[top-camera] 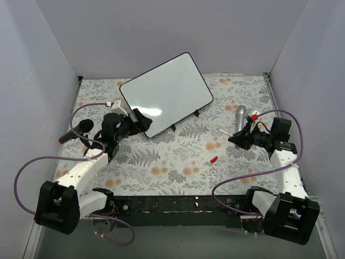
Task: Write a sentence on the whiteboard
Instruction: Pick up the whiteboard from the whiteboard stand.
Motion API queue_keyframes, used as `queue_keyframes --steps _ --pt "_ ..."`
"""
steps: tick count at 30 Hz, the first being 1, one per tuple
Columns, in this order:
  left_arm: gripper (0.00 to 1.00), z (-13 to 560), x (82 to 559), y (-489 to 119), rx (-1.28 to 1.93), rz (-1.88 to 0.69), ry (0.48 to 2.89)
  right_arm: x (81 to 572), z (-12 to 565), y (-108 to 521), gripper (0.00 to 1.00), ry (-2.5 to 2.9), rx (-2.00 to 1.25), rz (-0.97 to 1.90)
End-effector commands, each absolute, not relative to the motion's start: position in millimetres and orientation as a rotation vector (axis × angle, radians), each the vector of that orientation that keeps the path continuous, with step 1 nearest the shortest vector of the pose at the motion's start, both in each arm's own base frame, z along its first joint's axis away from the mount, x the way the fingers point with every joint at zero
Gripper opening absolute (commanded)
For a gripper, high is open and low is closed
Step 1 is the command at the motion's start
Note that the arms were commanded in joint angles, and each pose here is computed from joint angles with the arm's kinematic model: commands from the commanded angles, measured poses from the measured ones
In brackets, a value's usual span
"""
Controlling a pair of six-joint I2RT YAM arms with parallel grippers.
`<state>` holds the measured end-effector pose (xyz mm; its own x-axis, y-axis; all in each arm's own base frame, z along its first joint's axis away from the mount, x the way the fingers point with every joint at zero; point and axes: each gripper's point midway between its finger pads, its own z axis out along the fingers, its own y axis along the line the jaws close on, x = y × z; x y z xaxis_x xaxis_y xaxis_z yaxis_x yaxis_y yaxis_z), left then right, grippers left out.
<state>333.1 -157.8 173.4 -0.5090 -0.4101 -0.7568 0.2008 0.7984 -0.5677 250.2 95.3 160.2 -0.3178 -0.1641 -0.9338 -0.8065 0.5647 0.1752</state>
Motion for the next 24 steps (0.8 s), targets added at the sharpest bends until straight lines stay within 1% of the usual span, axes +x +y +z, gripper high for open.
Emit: queue_keyframes --steps 1,5,11,19,22,23,24 --pt "0.98 172 344 -145 -0.197 -0.689 1.894 252 180 96 0.01 1.739 -0.836 0.793" --pt "0.98 171 343 -149 -0.093 -0.676 1.889 251 181 97 0.01 1.734 -0.839 0.797" --pt "0.95 198 335 -161 0.122 -0.680 1.822 251 181 98 0.01 1.732 -0.843 0.802" --pt "0.93 218 319 -173 0.325 -0.685 1.879 250 183 98 0.01 1.726 -0.846 0.799" --pt "0.88 230 309 -169 0.348 -0.671 1.893 249 183 99 0.01 1.723 -0.850 0.799" --pt "0.81 233 305 -167 0.348 -0.665 1.897 249 184 99 0.01 1.721 -0.849 0.799" --pt "0.78 228 298 -165 0.351 -0.667 1.936 249 183 98 0.01 1.722 -0.849 0.800"
